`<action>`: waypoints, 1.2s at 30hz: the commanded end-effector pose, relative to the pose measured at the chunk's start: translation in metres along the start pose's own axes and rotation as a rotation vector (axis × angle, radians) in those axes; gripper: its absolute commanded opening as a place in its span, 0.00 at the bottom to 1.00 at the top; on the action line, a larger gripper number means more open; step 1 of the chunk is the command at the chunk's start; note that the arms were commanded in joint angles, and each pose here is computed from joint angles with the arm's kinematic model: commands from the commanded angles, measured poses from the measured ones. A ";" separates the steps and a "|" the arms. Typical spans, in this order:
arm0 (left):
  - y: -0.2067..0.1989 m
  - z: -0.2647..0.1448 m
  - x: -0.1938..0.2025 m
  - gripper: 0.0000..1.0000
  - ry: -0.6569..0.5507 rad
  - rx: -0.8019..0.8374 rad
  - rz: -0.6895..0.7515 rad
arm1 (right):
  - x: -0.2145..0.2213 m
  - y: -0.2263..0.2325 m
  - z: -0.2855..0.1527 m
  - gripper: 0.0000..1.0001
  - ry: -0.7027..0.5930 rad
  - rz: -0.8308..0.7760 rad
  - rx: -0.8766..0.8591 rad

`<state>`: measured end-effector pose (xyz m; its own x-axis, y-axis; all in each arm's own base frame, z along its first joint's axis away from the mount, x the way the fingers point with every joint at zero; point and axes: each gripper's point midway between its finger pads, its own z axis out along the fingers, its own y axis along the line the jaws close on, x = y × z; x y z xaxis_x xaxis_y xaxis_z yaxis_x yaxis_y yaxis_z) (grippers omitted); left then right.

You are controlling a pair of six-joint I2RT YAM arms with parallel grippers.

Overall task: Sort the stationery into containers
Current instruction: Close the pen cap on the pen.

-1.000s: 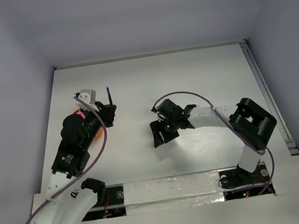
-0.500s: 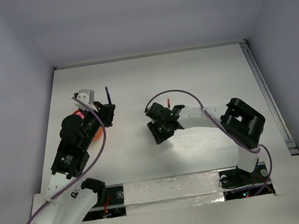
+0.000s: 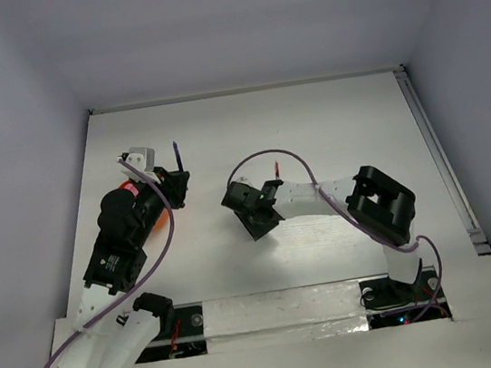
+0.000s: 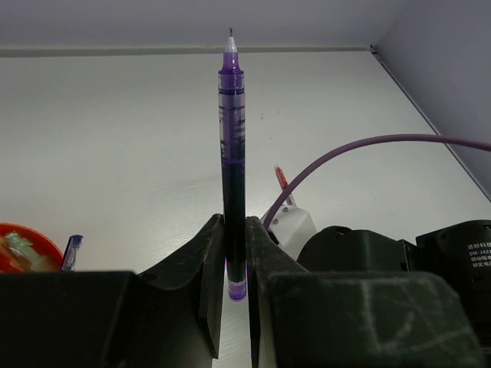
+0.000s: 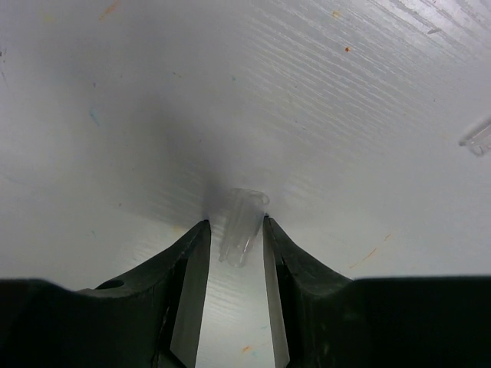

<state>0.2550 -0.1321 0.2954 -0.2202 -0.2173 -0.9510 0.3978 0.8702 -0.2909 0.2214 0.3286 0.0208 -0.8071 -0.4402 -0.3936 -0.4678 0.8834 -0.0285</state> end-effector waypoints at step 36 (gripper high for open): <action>-0.047 0.024 -0.011 0.00 -0.013 0.259 -0.053 | -0.228 -0.065 -0.272 0.00 -1.102 0.328 -0.401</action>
<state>0.2650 -0.1665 0.2828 -0.3103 -0.2125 -0.9266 0.5012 0.7916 -0.3494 0.3251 0.3233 0.2734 -0.4249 0.1508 -0.8926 -0.4397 0.8275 0.3491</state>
